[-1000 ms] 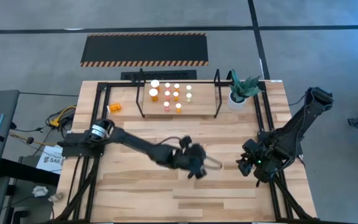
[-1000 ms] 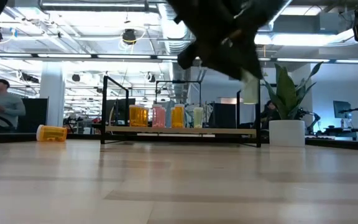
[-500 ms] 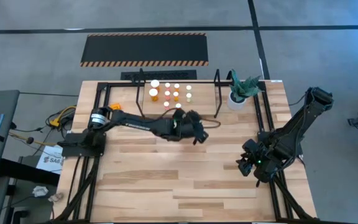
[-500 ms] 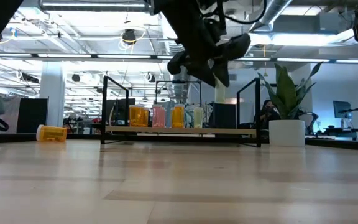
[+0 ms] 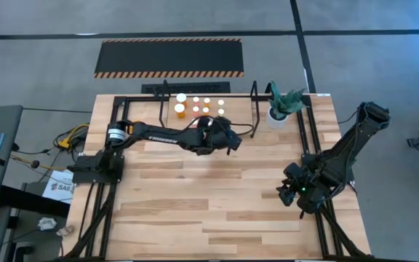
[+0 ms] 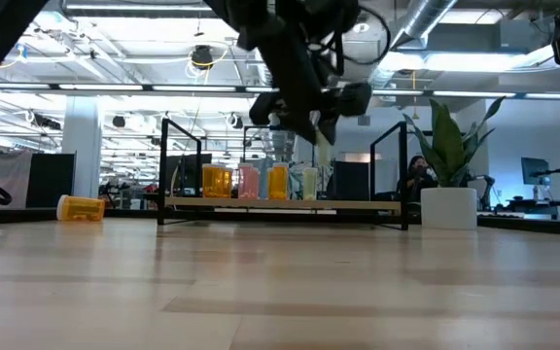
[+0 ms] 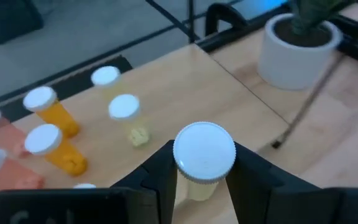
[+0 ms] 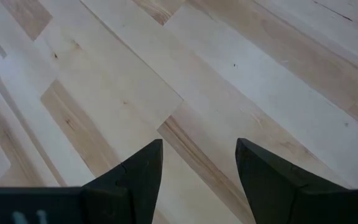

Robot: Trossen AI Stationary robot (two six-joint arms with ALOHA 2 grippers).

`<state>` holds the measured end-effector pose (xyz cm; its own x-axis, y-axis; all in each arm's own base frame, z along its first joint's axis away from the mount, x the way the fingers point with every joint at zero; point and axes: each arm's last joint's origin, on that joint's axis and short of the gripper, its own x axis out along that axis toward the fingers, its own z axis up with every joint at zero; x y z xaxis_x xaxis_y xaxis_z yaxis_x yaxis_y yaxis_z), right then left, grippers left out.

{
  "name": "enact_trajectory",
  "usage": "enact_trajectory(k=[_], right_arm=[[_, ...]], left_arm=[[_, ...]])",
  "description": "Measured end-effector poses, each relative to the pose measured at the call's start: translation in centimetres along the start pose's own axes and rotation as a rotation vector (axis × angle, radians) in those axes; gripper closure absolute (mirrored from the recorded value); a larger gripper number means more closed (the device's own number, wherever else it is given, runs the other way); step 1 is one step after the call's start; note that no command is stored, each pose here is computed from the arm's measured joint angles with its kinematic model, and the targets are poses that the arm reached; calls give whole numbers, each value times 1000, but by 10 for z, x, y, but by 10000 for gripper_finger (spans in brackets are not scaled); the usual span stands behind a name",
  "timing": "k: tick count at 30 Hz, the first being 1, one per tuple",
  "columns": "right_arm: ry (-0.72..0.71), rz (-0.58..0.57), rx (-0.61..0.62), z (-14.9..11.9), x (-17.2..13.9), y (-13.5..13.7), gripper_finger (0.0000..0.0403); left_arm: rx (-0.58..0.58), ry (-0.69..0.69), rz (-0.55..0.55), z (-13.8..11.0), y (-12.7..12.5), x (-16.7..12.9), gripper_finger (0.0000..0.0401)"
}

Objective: Pick and place medicine bottles onto shelf by color
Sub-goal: Put the yellow pill bottle on the shelf aligned with the other yellow pill bottles

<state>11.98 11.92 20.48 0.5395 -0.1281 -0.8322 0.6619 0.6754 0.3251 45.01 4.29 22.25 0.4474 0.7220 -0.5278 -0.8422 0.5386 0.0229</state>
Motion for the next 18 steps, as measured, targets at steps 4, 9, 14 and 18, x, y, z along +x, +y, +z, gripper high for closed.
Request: enact_trajectory(k=[4, 9, 14, 18], right_arm=[[0, 0, 0, 0, 0, 0, 178], [0, 0, 0, 0, 0, 0, 178], [0, 0, 0, 0, 0, 0, 178], [0, 0, 0, 0, 0, 0, 178]], left_arm=[[-41, -3, 36, -11, 6, 8, 293], [-74, -4, 32, -18, 11, 16, 293], [-120, 2, 36, -24, 17, 24, 293], [-113, -30, 37, -26, 17, 26, 293]])
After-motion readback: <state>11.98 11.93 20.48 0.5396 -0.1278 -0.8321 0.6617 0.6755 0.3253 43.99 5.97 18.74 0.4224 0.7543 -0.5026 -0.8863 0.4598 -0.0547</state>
